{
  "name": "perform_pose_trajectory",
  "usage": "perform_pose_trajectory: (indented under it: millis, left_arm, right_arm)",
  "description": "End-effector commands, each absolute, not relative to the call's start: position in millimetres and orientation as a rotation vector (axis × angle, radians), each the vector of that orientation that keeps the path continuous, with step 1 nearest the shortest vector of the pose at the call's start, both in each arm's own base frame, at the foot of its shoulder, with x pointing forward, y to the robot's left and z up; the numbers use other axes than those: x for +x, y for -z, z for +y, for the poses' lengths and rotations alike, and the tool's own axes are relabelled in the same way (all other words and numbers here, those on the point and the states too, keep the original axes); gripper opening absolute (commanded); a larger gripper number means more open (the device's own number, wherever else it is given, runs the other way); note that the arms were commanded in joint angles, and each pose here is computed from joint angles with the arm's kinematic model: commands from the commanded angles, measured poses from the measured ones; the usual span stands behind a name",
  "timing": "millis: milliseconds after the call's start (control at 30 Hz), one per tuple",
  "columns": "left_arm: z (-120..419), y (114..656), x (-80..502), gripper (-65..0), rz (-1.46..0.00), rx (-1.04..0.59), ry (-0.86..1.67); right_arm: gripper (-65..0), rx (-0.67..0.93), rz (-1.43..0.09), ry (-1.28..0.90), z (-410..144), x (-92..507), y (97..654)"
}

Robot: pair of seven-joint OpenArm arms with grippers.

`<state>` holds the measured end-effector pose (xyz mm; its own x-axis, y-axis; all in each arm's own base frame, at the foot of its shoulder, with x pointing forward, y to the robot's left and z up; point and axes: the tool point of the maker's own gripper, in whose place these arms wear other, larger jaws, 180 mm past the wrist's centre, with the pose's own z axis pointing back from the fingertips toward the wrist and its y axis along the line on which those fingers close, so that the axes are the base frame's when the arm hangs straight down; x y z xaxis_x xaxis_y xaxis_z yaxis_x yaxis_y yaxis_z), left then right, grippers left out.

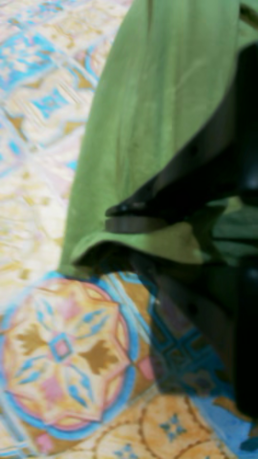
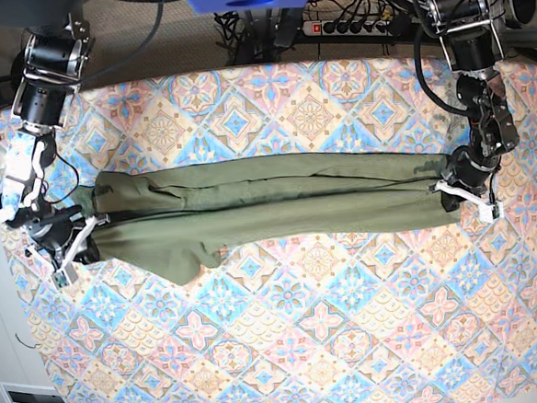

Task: Layout the t-shirt on the table in an organized manner, then fold the t-shirt properly
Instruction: 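Pull the folded shirt ends apart with both grippers to flatten it, then regrasp the shirt end with the right gripper and tuck it inward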

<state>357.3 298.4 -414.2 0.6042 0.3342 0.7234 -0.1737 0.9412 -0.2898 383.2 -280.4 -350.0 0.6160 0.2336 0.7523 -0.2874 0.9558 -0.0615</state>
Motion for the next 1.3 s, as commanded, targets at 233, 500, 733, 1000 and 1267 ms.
perform_pose_trajectory:
  millis: [233, 500, 733, 1000, 1267]
  left_arm:
    - [281, 406, 371, -65.0, -0.887, -0.201, -0.196]
    - [277, 407, 371, -48.1, -0.886, -0.213, -0.194]
    - [295, 399, 371, -42.7, -0.922, -0.202, -0.261]
    - [297, 398, 371, -40.5, -0.926, -0.201, -0.27]
    - [296, 391, 374, -40.3, -0.945, -0.201, -0.26]
  right_arm:
    - [-63.0, 0.052, -0.847, -0.304, -287, 378, 353]
    - [-42.9, -0.042, -0.843, -0.299, -310, 376, 346]
    - [-40.4, -0.088, -0.948, -0.384, -292, 391, 304]
    - [-40.5, 0.031, -0.916, -0.496, -228, 433, 316]
    - [-40.3, 0.195, -0.922, -0.394, -204, 476, 329]
